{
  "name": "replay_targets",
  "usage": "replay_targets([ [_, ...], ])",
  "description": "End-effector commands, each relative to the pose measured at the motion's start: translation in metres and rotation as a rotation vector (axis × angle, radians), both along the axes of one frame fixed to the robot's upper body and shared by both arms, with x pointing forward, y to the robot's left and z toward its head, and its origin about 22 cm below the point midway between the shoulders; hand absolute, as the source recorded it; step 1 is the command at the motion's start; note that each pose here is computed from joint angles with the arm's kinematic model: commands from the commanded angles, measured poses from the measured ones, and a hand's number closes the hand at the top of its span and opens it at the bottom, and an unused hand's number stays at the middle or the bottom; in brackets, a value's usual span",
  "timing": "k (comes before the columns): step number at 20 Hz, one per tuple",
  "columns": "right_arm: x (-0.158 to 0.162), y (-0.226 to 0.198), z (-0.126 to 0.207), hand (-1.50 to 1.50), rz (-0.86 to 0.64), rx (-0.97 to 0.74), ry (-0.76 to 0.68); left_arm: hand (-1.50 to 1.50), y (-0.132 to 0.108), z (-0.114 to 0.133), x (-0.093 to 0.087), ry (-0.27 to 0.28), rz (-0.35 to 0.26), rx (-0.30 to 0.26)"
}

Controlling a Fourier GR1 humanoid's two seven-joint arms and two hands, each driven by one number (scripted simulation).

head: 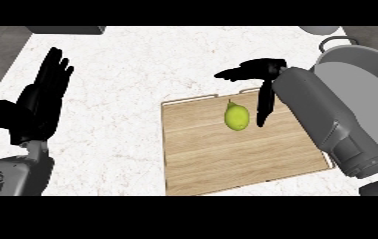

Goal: Pick the pear from the tray and place it in the pot

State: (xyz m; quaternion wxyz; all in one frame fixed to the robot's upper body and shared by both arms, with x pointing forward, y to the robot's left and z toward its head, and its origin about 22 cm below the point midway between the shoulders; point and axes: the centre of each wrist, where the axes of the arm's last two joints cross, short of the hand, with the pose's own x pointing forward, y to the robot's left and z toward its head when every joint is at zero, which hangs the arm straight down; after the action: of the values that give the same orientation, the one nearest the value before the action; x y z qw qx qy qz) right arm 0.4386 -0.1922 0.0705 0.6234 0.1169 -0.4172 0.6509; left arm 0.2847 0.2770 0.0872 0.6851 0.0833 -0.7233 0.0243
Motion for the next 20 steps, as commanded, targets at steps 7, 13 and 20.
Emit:
replay_targets([
  [7,-0.012,0.007,-0.034,-1.50,0.055,-0.003,0.032,0.00,0.002,0.006,0.005,0.002,-0.004,-0.007],
  [13,-0.030,0.010,-0.071,-1.50,0.041,-0.042,0.040,0.00,0.002,0.007,0.002,-0.009,0.006,-0.008],
  [20,-0.033,0.021,-0.073,1.50,0.178,0.039,-0.068,0.00,0.001,-0.002,0.004,0.004,0.005,-0.018],
])
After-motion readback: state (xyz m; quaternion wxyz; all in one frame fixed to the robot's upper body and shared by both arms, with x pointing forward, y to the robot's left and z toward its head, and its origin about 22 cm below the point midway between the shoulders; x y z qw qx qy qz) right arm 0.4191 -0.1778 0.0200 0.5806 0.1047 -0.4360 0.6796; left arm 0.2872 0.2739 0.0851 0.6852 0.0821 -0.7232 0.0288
